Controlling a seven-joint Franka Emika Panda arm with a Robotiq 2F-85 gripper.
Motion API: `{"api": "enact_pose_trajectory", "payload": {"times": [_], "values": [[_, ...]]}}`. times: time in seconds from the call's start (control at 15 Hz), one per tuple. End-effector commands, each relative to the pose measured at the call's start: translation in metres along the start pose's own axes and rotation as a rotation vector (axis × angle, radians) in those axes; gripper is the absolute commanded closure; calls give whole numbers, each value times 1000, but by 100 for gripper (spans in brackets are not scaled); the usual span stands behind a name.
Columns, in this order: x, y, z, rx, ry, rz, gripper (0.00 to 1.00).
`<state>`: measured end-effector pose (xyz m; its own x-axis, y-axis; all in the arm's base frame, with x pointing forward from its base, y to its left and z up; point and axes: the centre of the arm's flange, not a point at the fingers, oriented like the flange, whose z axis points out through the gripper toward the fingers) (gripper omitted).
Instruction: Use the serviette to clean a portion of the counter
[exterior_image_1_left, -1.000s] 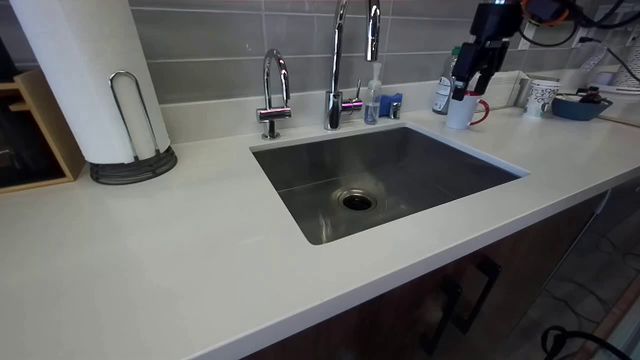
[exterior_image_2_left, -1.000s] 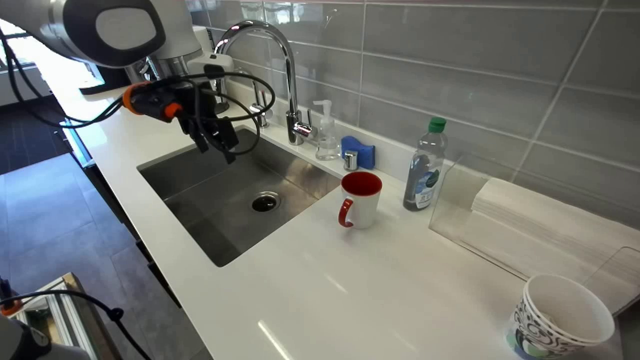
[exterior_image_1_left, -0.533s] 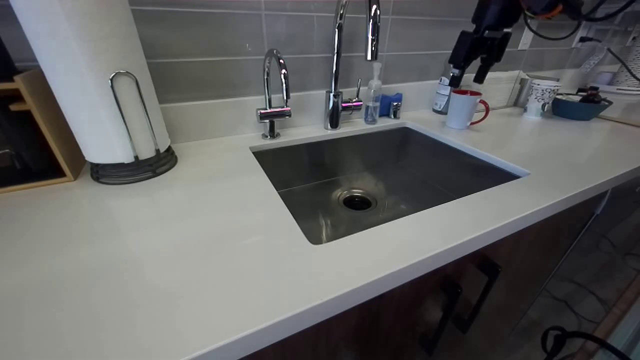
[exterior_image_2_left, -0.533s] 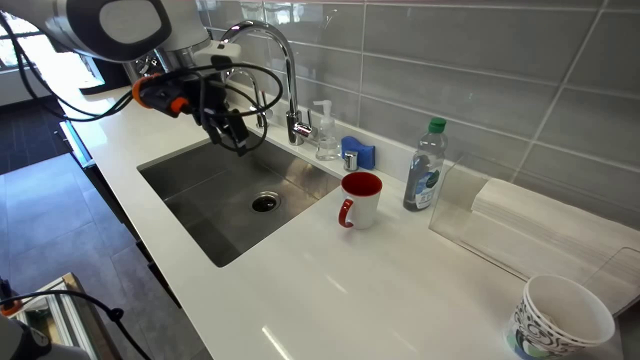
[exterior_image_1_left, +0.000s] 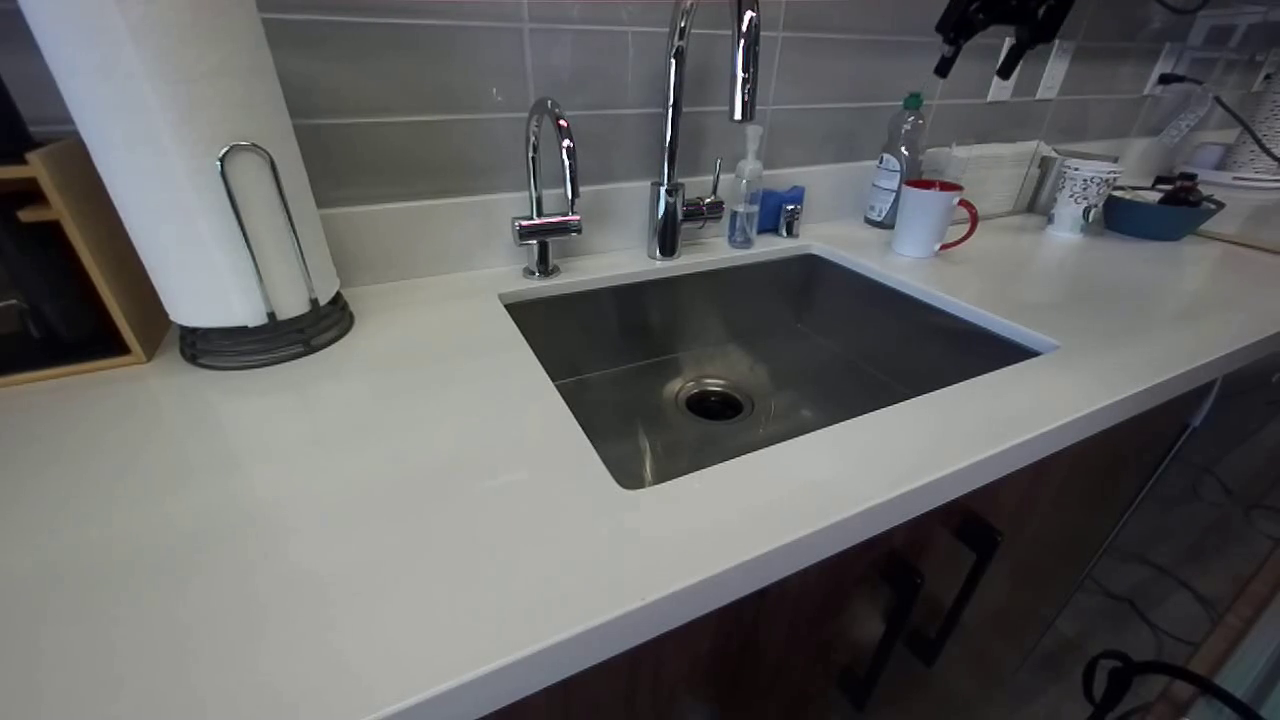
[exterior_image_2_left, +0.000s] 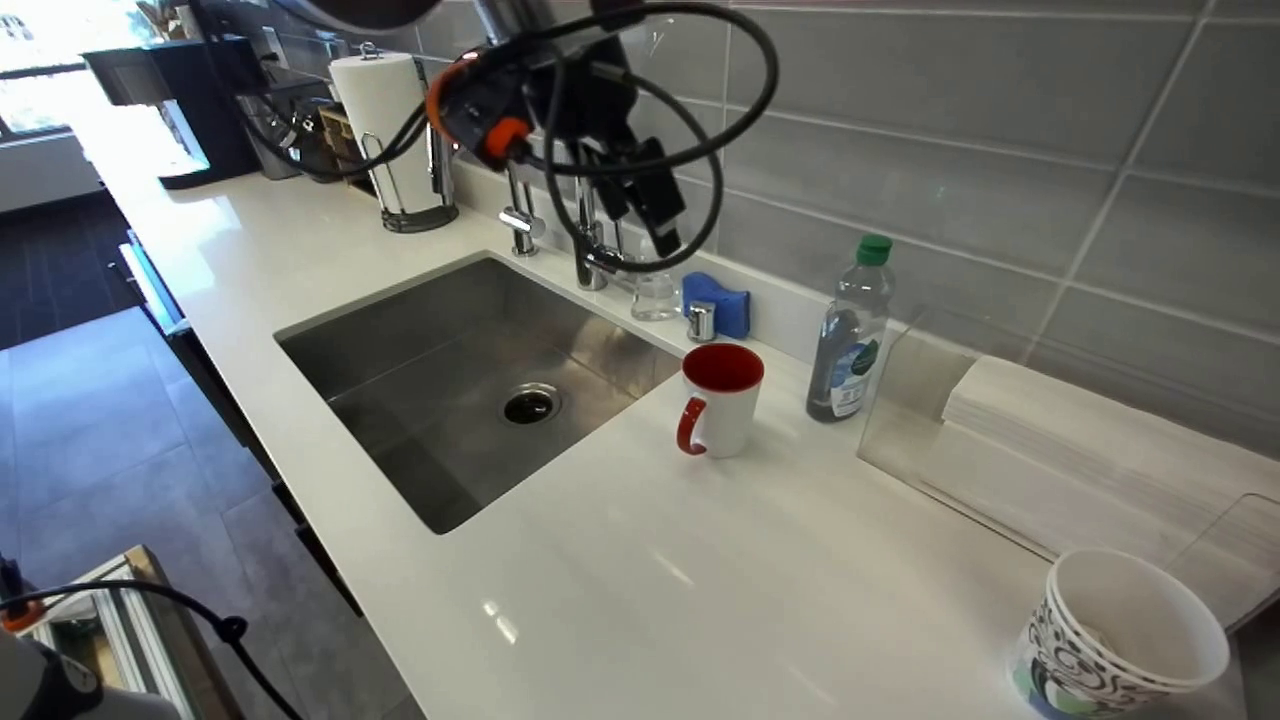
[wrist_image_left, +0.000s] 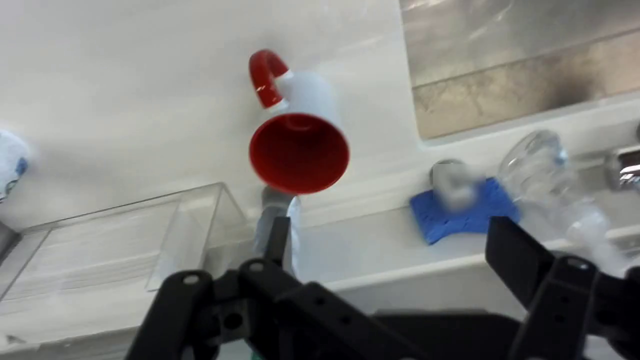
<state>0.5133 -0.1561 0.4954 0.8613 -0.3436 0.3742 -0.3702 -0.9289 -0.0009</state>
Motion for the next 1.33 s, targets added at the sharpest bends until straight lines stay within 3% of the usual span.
{"api": "enact_pose_trajectory", "payload": {"times": [0.0,0.53,0.6,0.73,1.07,1.27], "values": [[68,30,29,-78,81,169,0],[136,135,59,-137,239,554,0],[107,119,57,-129,191,467,0],[116,136,56,-144,214,511,0],[122,136,56,-143,225,524,0],[145,150,70,-174,243,590,0]]}}
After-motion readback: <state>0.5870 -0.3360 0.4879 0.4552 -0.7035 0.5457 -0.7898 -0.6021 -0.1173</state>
